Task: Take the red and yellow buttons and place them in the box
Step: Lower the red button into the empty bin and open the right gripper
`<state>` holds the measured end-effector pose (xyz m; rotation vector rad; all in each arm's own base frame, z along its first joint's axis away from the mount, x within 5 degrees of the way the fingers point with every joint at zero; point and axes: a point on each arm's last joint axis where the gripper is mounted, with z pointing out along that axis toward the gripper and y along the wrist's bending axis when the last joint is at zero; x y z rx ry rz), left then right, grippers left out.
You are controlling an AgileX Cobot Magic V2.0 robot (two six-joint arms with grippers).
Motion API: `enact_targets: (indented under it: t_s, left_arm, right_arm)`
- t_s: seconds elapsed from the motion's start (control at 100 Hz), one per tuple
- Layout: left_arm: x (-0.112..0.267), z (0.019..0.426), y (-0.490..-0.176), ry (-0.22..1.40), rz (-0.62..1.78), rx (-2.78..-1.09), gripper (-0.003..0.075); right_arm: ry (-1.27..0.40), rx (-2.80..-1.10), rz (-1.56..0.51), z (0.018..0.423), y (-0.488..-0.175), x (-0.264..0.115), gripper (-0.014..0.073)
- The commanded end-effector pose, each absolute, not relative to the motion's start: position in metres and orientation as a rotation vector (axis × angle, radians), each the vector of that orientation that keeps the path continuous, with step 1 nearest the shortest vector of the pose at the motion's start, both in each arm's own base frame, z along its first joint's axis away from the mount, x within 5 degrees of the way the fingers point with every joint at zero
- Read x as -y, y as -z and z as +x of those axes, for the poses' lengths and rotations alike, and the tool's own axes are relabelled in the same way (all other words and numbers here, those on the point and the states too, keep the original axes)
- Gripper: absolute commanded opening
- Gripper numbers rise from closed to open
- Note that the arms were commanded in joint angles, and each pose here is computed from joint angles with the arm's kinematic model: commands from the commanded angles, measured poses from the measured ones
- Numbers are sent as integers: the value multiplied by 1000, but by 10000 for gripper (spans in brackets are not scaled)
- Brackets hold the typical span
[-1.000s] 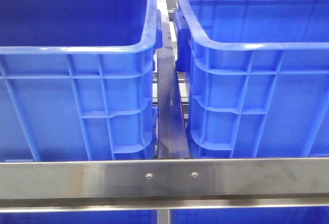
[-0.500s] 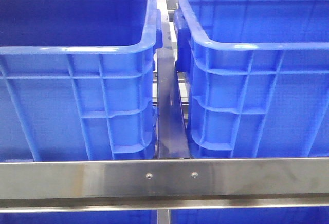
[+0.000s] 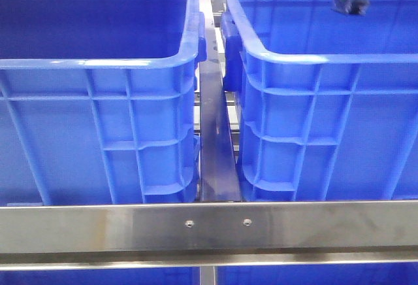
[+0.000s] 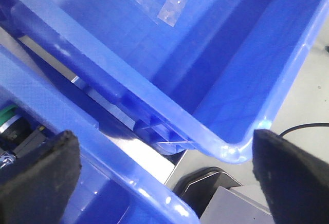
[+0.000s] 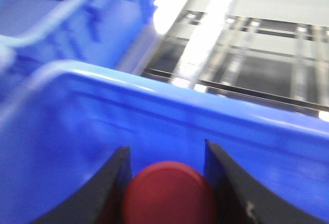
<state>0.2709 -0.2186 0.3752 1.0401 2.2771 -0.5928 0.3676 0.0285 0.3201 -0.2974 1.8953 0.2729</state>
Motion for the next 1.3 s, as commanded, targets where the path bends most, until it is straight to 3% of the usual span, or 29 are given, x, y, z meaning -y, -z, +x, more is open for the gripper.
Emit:
enact_targets:
  t_s: [0.0, 0.43, 1.13, 1.29]
  left_arm:
    - [218, 260, -403, 643, 1002, -2170, 638]
    - [218, 260, -404, 643, 1001, -2168, 638]
    - [218, 262, -405, 641, 985, -2151, 638]
    - [218, 262, -405, 641, 985, -2151, 638]
  right_arm:
    - [-238, -1840, -275, 369, -337, -26, 298]
    - [-246, -1952, -225, 412, -286, -26, 298]
    - [-284, -2010, -212, 438, -253, -28, 303]
    - [-288, -2010, -215, 438, -253, -28, 406]
